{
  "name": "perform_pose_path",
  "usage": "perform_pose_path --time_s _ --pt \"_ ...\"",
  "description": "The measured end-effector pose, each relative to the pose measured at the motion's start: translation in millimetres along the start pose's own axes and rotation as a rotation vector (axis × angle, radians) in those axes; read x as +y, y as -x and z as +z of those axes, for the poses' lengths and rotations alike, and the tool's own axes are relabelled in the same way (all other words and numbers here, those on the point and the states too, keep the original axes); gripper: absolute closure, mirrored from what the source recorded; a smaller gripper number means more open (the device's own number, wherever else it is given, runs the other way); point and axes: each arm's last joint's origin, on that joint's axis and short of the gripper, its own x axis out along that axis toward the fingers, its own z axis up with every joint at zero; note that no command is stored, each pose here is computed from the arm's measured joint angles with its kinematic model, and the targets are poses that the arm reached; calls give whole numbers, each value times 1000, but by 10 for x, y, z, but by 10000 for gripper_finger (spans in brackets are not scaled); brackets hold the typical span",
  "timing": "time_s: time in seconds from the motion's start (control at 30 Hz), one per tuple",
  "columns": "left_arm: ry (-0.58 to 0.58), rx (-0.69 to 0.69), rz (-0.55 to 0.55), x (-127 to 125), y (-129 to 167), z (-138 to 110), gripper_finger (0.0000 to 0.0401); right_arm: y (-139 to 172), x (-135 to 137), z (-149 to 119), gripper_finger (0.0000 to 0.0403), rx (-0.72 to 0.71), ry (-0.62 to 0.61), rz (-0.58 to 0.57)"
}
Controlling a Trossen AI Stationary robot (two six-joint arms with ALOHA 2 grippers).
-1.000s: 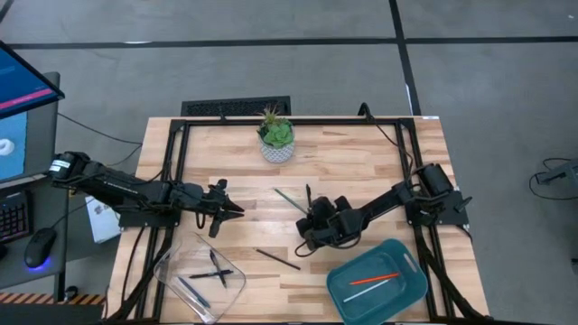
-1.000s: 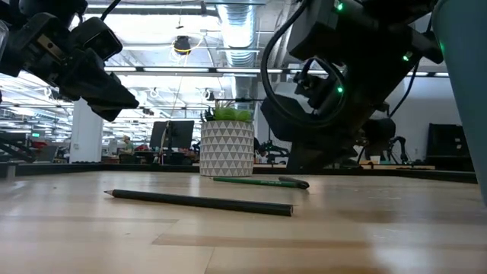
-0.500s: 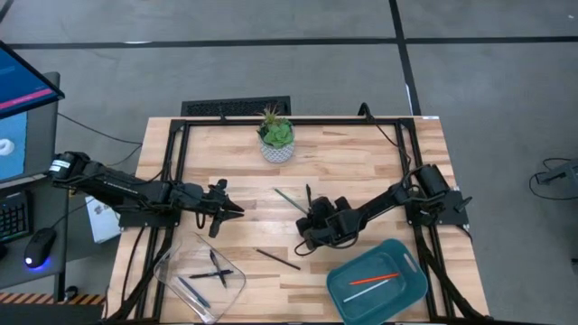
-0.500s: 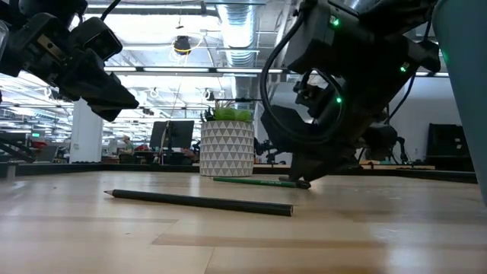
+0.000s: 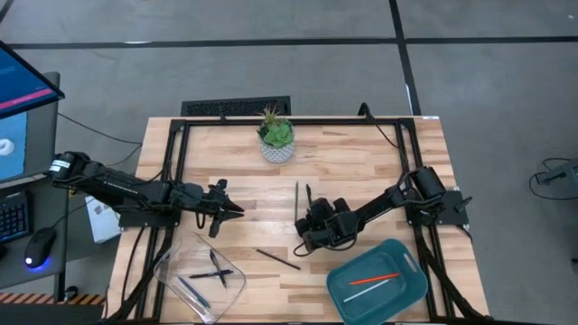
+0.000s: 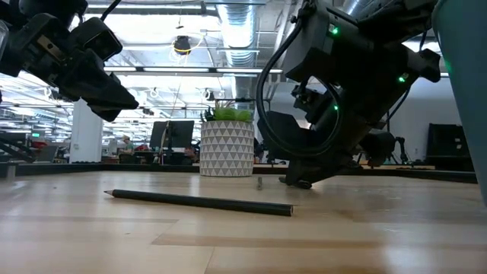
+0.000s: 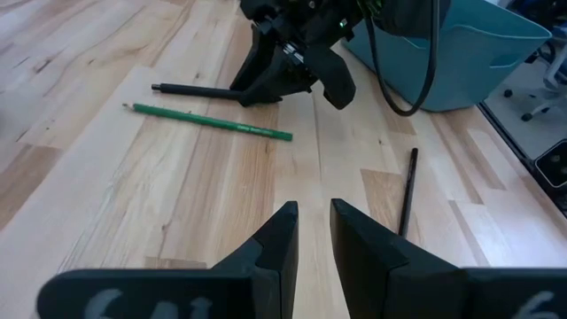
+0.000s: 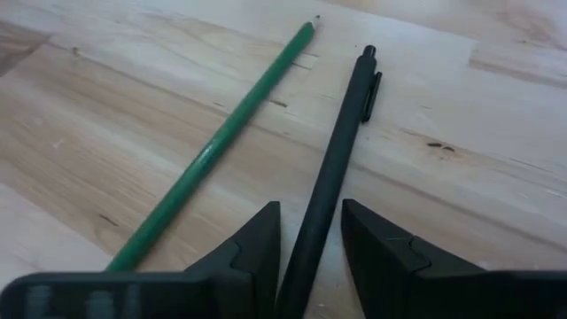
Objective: Sort pens & pencils
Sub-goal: Put the black pen into the transparent bin
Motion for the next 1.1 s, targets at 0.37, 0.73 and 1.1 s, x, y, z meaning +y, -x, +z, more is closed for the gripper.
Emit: perform_pose_path --time_s 0.37,0.73,1.1 --pt "0 0 0 0 0 1 342 -11 -7 0 300 1 0 -5" --pt "0 0 0 0 0 1 342 -14 -6 -1 340 3 13 -3" --pt "0 0 0 0 0 1 342 -14 -7 -3 340 3 16 -4"
